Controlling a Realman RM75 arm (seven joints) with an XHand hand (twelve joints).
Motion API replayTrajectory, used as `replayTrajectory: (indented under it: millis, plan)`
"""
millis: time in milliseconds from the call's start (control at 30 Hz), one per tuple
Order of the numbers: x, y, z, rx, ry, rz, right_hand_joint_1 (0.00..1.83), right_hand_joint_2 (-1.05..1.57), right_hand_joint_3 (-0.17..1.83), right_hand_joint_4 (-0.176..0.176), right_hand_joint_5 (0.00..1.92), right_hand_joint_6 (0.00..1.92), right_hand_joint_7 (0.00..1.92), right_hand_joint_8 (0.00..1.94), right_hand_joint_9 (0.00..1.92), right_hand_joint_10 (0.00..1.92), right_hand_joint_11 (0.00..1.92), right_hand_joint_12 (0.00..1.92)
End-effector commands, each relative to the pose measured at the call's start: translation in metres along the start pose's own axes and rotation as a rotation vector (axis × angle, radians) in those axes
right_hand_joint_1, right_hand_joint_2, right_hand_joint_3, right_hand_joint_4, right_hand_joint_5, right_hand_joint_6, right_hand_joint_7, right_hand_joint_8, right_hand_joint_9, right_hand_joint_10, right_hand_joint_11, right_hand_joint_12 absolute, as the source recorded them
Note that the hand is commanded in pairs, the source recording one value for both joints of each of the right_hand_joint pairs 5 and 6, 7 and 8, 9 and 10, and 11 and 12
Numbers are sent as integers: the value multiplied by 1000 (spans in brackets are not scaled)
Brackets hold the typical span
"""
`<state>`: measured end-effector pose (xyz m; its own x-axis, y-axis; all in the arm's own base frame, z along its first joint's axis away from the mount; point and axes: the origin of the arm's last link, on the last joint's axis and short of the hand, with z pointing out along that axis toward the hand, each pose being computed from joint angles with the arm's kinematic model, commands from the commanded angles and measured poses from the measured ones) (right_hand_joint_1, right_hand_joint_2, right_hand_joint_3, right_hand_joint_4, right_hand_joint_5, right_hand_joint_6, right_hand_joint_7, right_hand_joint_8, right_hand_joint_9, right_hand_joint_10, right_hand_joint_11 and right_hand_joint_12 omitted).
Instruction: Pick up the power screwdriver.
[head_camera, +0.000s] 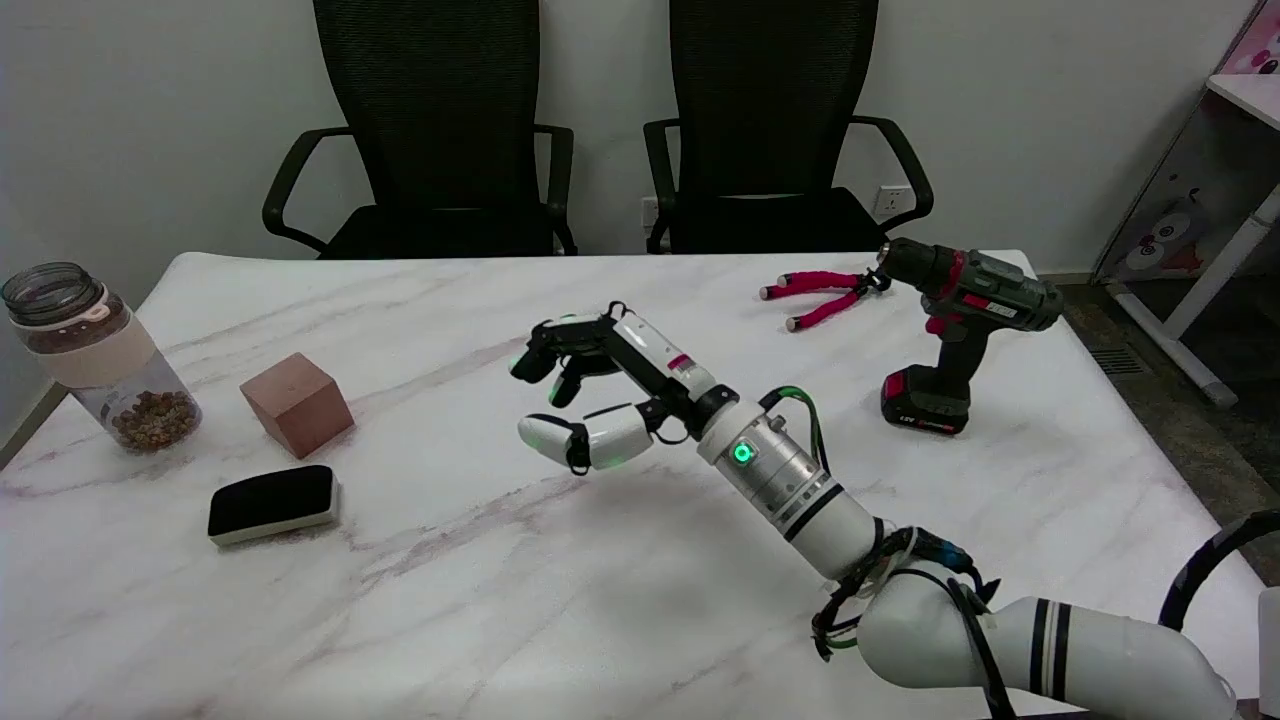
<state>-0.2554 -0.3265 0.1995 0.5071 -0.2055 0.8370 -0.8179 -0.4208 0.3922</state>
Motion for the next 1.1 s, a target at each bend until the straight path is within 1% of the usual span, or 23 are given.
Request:
replayTrajectory:
  millis: [33,233,333,433,500,567,600,700,767,1000,1100]
  plan:
    - [0,20,-19,-43,-2,-1,977,455,889,-23,791,791,791,791,558,558,918,918]
    - [14,18,-15,-24,31,-22,985,440,878,-26,783,783,783,783,562,562,927,927]
    - [29,15,-9,5,48,-63,988,436,873,-28,774,774,774,774,563,563,927,927]
    - [57,7,-4,54,133,-86,993,404,881,-9,761,761,761,761,553,553,909,909]
    - [83,-8,-3,115,226,-89,997,389,878,-7,753,753,753,753,550,550,904,904]
    - [99,-19,-3,151,277,-84,998,386,859,-16,742,742,742,742,551,551,911,911]
    - [107,-24,-3,166,301,-80,998,389,846,-28,735,735,735,735,554,554,920,920]
    - [122,-42,-3,210,339,-46,997,389,845,-51,726,726,726,726,558,558,928,928]
    - [131,-54,-3,242,347,-55,996,391,844,-62,720,720,720,720,560,560,926,926]
    - [171,-95,1,346,392,-53,994,409,840,-68,715,715,715,715,556,556,906,906]
    - [188,-109,1,383,422,-65,992,425,836,-79,710,710,710,710,555,555,904,904]
